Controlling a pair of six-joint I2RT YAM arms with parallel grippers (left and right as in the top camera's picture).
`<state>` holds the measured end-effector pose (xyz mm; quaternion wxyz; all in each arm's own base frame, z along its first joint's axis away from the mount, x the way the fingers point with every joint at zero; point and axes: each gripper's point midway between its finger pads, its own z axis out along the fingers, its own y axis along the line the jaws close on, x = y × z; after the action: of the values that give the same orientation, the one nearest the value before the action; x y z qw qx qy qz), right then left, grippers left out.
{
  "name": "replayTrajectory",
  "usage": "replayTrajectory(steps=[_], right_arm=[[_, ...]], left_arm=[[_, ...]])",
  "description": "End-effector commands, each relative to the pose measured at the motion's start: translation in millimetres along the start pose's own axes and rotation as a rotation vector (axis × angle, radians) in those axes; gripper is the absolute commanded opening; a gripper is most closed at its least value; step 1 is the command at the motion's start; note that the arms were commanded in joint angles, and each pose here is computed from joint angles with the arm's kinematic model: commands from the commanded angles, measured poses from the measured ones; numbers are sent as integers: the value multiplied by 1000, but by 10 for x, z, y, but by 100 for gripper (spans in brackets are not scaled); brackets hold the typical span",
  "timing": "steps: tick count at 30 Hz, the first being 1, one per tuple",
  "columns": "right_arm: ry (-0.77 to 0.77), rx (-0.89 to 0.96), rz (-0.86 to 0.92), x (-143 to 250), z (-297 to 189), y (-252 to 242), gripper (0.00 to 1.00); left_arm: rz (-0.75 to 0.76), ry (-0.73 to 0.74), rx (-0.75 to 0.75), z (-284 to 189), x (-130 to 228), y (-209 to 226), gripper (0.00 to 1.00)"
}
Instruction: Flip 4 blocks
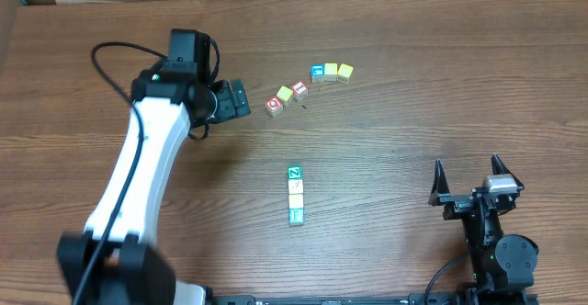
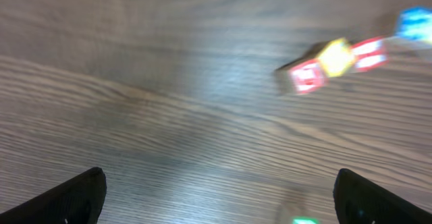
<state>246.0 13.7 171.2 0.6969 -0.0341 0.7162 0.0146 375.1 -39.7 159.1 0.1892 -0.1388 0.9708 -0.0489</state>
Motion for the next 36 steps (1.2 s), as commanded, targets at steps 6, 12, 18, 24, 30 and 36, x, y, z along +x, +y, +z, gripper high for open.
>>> replayTrajectory(steps=[6, 12, 18, 24, 30, 36], right_arm=[[-4, 3, -4, 16, 2, -9, 100], [-4, 3, -4, 16, 2, -9, 100], [-4, 3, -4, 16, 2, -9, 100], [-4, 3, -4, 16, 2, -9, 100], [-4, 3, -4, 16, 2, -9, 100], [-4, 3, -4, 16, 2, -9, 100]], left_arm=[[15, -387, 115, -1429, -120, -30, 100], [-8, -611, 152, -2211, 42, 146, 100], [-20, -764, 213, -2646, 491, 352, 99], [-26, -851, 249, -2621, 945, 549, 100], [-42, -980, 287, -2447, 1125, 657, 100], [-33, -1235, 358, -2519, 1044, 648, 100]])
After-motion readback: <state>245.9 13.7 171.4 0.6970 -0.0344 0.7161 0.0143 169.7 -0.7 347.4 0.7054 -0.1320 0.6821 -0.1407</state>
